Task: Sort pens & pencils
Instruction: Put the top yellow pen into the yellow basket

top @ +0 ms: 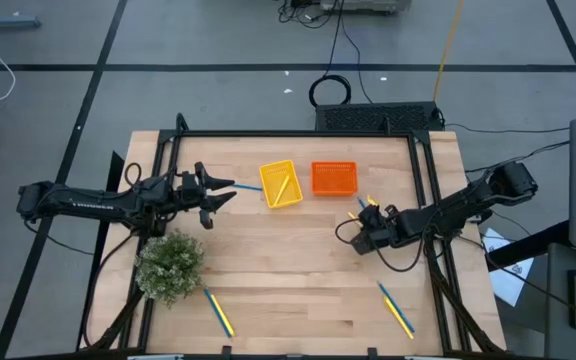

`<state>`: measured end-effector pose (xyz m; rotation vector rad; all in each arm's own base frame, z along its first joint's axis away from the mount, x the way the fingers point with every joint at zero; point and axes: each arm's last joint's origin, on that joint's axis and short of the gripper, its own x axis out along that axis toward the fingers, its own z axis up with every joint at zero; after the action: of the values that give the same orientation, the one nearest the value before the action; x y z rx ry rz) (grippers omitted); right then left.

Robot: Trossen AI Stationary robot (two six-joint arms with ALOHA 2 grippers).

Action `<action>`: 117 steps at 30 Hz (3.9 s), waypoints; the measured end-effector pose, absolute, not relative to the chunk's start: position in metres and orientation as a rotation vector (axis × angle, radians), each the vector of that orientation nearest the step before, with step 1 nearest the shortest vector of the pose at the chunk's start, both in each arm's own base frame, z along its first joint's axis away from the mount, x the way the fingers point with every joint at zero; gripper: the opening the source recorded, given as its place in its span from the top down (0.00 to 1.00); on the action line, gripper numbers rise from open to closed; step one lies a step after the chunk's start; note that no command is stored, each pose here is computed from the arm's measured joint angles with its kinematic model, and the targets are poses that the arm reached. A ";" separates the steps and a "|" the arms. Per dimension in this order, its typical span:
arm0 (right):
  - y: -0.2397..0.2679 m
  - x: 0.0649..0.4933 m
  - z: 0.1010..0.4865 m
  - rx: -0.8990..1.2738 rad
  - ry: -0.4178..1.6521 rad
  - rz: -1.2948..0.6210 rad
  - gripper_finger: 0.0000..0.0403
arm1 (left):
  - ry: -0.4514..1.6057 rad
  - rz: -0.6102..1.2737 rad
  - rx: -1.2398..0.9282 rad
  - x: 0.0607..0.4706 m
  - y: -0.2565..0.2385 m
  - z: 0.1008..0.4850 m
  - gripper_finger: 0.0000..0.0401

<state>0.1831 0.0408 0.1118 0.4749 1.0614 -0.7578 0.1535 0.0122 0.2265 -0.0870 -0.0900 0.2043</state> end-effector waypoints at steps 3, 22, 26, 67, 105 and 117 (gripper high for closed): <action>0.041 0.184 0.113 0.451 1.056 -0.742 0.95 | -0.090 0.204 -0.087 0.154 0.012 0.226 0.60; 0.053 0.200 0.146 0.409 0.774 -0.466 0.96 | -0.089 0.204 -0.087 0.154 0.012 0.226 0.60; 0.055 0.214 0.158 0.361 0.616 -0.374 0.96 | -0.093 0.204 -0.095 0.154 0.012 0.227 0.60; 0.032 0.269 0.177 0.077 -0.016 -0.067 0.96 | -0.015 0.012 -0.021 0.323 -0.014 0.206 0.60; 0.032 0.269 0.176 0.074 -0.003 -0.067 0.96 | -0.042 0.015 -0.051 0.347 -0.014 0.211 0.60; 0.032 0.269 0.176 0.075 -0.005 -0.067 0.96 | 0.002 0.015 -0.049 0.347 -0.015 0.206 0.81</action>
<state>0.2691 0.0316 0.1758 0.0750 -0.0049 -0.0666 0.3474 -0.0146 0.2064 -0.0490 0.0019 0.0154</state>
